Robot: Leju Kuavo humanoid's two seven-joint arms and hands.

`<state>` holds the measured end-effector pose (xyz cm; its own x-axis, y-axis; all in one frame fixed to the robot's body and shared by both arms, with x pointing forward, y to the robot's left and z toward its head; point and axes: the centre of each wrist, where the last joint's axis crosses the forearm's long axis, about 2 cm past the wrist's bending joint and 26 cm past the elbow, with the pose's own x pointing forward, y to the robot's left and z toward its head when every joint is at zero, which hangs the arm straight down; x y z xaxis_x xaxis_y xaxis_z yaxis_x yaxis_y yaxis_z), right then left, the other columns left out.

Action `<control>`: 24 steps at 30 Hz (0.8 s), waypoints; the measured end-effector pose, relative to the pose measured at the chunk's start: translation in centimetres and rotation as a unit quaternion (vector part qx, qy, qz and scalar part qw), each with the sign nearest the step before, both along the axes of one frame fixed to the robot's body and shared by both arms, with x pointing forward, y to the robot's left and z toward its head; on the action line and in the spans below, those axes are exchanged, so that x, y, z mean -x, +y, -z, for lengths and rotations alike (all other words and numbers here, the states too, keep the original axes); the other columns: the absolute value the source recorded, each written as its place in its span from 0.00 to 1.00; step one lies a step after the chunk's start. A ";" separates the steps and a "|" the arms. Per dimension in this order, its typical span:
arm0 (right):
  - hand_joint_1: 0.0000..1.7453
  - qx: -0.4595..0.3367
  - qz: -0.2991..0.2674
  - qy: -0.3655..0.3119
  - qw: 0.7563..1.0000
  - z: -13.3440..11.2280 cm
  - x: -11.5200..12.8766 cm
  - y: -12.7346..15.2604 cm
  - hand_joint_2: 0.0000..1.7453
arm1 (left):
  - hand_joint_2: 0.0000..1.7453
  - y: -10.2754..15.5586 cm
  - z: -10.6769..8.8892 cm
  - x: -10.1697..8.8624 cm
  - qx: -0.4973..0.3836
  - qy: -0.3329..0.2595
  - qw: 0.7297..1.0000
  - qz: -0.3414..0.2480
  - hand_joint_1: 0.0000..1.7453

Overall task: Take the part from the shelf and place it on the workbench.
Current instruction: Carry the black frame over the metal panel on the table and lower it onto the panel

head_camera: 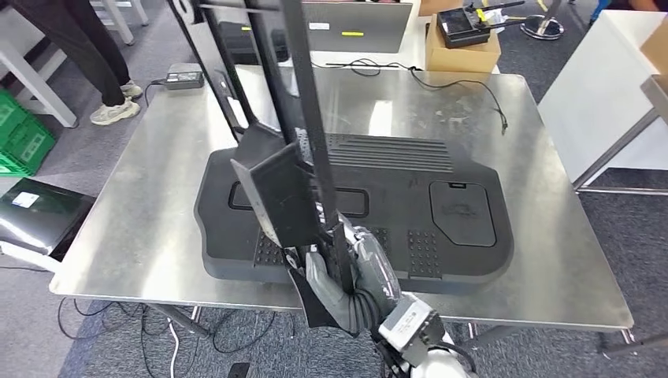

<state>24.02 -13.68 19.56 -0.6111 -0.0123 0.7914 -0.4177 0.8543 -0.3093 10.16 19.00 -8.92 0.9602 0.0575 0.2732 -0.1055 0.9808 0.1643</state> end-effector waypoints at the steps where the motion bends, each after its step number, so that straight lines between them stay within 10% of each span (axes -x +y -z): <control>1: 1.00 -0.002 0.000 -0.002 1.000 -0.1 -0.1 0.0 1.00 | 1.00 -0.1 0.0 -0.1 0.000 -0.001 1.000 0.003 0.00; 24: 1.00 0.100 0.063 -0.148 0.982 -9.2 -7.6 1.0 1.00 | 1.00 -0.3 -0.4 -1.4 -0.024 -0.031 0.998 0.057 0.00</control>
<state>31.62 -12.72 28.75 -0.8014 0.2168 0.5574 -0.1782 0.8032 -0.5685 11.57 18.70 -8.49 0.9408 -0.0663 0.3323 -0.0046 0.9781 0.2081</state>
